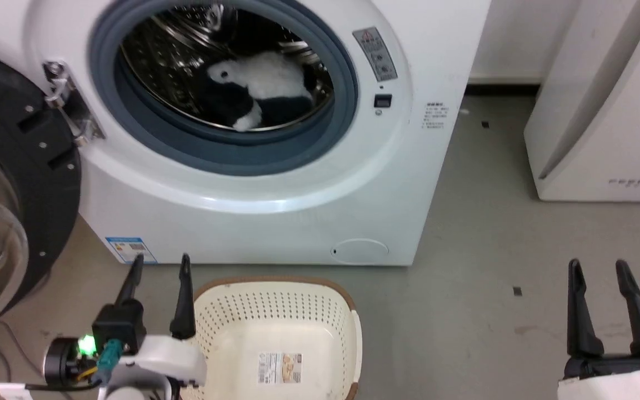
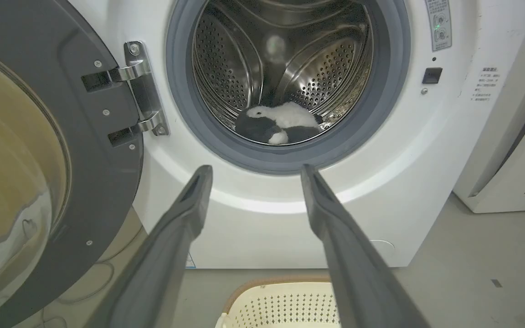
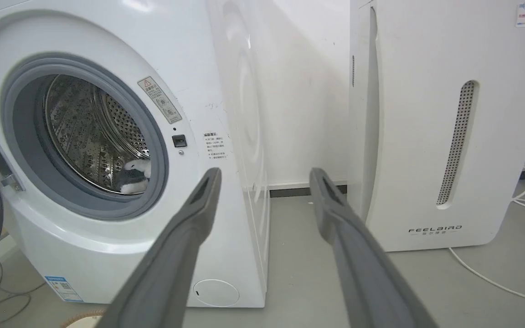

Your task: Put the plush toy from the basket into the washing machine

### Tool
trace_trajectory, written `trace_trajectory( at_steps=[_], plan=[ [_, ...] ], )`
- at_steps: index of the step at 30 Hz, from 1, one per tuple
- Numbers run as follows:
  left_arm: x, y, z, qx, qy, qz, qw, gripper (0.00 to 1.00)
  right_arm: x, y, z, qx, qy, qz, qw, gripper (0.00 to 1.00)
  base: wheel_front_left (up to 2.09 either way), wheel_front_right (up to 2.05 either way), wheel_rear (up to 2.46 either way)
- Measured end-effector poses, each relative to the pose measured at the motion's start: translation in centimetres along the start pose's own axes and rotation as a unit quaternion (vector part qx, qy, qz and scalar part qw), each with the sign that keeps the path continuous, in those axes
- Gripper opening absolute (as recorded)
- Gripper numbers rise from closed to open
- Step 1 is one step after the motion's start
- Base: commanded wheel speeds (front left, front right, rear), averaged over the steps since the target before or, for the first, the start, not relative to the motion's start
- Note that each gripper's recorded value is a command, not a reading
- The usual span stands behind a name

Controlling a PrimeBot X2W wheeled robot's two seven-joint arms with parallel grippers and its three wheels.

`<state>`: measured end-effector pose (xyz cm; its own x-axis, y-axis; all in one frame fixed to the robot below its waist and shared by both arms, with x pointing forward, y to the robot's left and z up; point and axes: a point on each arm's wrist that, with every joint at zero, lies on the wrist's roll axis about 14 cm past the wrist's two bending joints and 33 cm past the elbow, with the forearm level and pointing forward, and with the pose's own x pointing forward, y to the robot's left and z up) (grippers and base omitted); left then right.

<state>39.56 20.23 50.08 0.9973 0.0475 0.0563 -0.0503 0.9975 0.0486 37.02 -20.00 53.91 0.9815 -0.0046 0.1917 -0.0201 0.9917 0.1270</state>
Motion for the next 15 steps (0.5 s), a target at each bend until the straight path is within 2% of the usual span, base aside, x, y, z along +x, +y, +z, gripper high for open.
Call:
trace_trajectory(
  at_steps=[6, 7, 15],
  plan=[
    [-2.4, 0.5, -0.4, 0.0, 0.009, 0.007, 1.0, 1.0, -1.0, 0.8, 0.3, 0.002, -0.001, 0.012, 1.0, 1.0, 0.0, 0.0, 0.0],
    [-2.4, 0.5, -0.4, 0.0, 0.009, 0.007, 1.0, 0.0, -1.0, 0.8, 0.3, 0.002, -0.001, 0.012, 1.0, 0.0, 0.0, 0.0, 0.0],
    [-2.5, 0.5, -0.4, 0.0, 0.011, 0.007, 1.0, 0.0, -1.0, 0.8, 0.4, 0.003, -0.002, 0.013, 1.0, 0.0, 0.0, 0.0, 0.0]
  ],
)
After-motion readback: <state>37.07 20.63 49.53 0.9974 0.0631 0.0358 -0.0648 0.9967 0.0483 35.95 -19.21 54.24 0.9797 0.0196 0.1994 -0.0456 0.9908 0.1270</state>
